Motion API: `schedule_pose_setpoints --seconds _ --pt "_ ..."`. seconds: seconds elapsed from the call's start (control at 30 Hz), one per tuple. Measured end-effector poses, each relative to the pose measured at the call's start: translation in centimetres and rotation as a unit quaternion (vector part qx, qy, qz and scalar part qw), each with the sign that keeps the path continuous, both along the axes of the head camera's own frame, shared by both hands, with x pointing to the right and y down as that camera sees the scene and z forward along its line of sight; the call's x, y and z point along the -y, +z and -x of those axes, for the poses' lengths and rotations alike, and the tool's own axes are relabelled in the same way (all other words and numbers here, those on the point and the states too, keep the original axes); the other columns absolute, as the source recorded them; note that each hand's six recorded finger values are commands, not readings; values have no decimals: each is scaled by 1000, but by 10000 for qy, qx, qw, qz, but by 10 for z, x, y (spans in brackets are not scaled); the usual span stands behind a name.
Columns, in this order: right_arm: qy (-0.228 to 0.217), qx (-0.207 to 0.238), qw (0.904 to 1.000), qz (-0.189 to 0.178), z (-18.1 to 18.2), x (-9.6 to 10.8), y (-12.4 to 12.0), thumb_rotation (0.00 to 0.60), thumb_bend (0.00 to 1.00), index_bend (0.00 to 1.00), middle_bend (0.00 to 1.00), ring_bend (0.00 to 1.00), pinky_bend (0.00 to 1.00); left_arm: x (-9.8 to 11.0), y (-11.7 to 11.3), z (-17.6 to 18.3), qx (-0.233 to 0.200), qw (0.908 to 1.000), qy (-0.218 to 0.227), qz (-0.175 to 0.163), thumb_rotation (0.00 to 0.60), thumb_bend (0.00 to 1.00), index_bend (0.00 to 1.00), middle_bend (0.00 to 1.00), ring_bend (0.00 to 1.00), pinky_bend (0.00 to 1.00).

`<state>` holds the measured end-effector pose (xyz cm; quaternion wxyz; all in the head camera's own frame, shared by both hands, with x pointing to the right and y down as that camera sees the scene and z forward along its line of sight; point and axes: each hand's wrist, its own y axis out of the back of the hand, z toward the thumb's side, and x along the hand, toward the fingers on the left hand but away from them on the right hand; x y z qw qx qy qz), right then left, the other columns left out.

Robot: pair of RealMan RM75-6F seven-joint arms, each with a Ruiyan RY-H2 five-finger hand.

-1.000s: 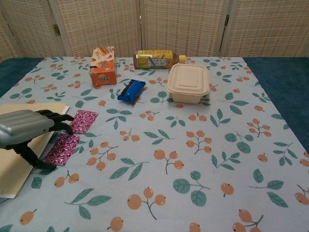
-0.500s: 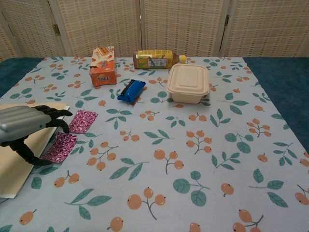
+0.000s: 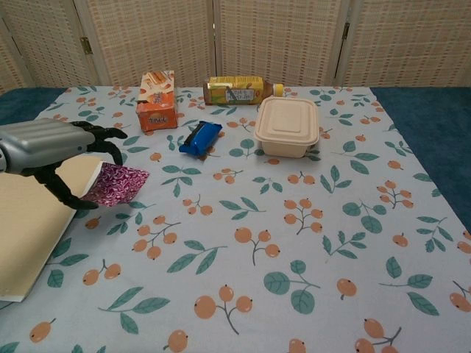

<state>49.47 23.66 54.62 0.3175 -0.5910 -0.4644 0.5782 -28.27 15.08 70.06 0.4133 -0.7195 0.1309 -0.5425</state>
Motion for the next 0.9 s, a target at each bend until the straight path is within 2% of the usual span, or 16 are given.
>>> schedule_pose_setpoints --seconds 0.37,0.9 --pt "70 -58 10000 15 -3 -1 -1 600 284 0 0 0 0 30 27 -5 199 9997 9 112 503 250 237 0 0 0" --pt "85 -95 9999 43 1 0 0 600 284 0 0 0 0 34 53 -4 322 9989 15 337 502 249 216 0 0 0"
